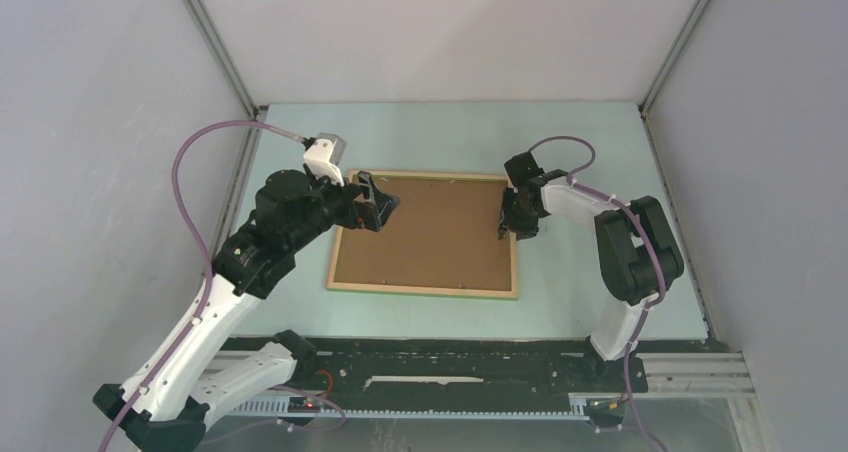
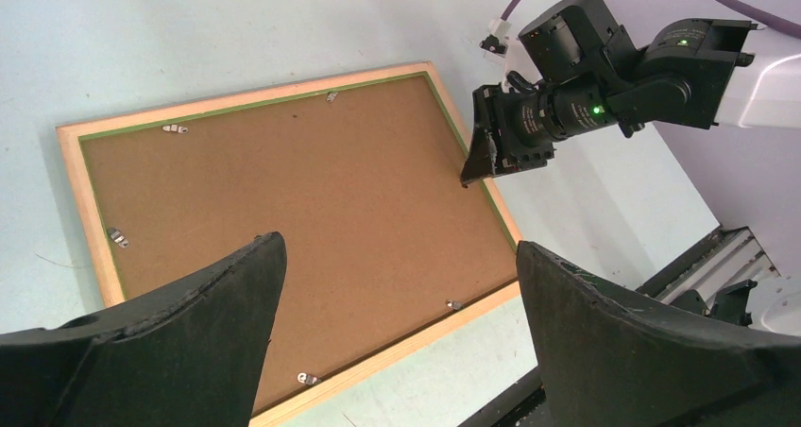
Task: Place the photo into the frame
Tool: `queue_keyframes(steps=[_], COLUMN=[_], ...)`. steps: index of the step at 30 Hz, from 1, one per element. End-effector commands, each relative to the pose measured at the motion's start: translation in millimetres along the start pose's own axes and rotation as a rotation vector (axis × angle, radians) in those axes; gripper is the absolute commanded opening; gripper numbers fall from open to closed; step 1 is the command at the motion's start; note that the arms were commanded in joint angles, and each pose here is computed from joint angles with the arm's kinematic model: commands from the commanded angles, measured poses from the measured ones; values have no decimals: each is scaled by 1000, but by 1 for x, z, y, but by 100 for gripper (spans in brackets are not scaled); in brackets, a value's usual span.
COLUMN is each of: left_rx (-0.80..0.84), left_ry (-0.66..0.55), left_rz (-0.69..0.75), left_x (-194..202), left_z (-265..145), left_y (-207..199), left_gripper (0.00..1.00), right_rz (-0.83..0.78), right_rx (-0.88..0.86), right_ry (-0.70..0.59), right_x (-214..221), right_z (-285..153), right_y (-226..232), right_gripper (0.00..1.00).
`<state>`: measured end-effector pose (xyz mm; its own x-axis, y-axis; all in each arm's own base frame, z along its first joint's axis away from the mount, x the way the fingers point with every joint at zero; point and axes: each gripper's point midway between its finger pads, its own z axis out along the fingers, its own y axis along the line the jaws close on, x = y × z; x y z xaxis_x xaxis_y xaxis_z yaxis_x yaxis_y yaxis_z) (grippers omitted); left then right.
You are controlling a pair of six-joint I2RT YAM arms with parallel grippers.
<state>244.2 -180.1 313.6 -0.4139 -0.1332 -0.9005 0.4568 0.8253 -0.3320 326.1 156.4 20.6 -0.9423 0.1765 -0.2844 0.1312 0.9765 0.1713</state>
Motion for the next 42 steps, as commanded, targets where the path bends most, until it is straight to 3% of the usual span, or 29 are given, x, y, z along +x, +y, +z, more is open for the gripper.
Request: queue_keyframes(steps=[1,10,13,16,20,28,35,42], left_rx=[21,17,21,19,20,26,29,29], left_ry=[-16,-14,-12,-11,-10,-9,-10,-6], left_rz=[-6,-6,-8,-7,-9,-12,-12,-13], left_x=[0,0,1,1,1,1,1,2], left_z=[2,3,3,3,4,4,3,4], left_y=[-2,-1,-1,-1,-1,-2,-2,-2], left_gripper=[100,100,100,100,100,100,100,100], right_rz=[-22,-30,-42,-60,-74,-51,-47,-40], right_rx=[77,63,68,67,51,-39,-41,-28], right_ry=[26,22,23,22,25,-22,-30,-17], right_x=[14,10,10,11,12,2,-1,-1], right_z=[2,4,5,5,1,-27,-27,-16], right_y=[-19,-23,-24,-23,-21,-9,-10,-14], right_gripper=[46,25,23,26,41,52,55,50])
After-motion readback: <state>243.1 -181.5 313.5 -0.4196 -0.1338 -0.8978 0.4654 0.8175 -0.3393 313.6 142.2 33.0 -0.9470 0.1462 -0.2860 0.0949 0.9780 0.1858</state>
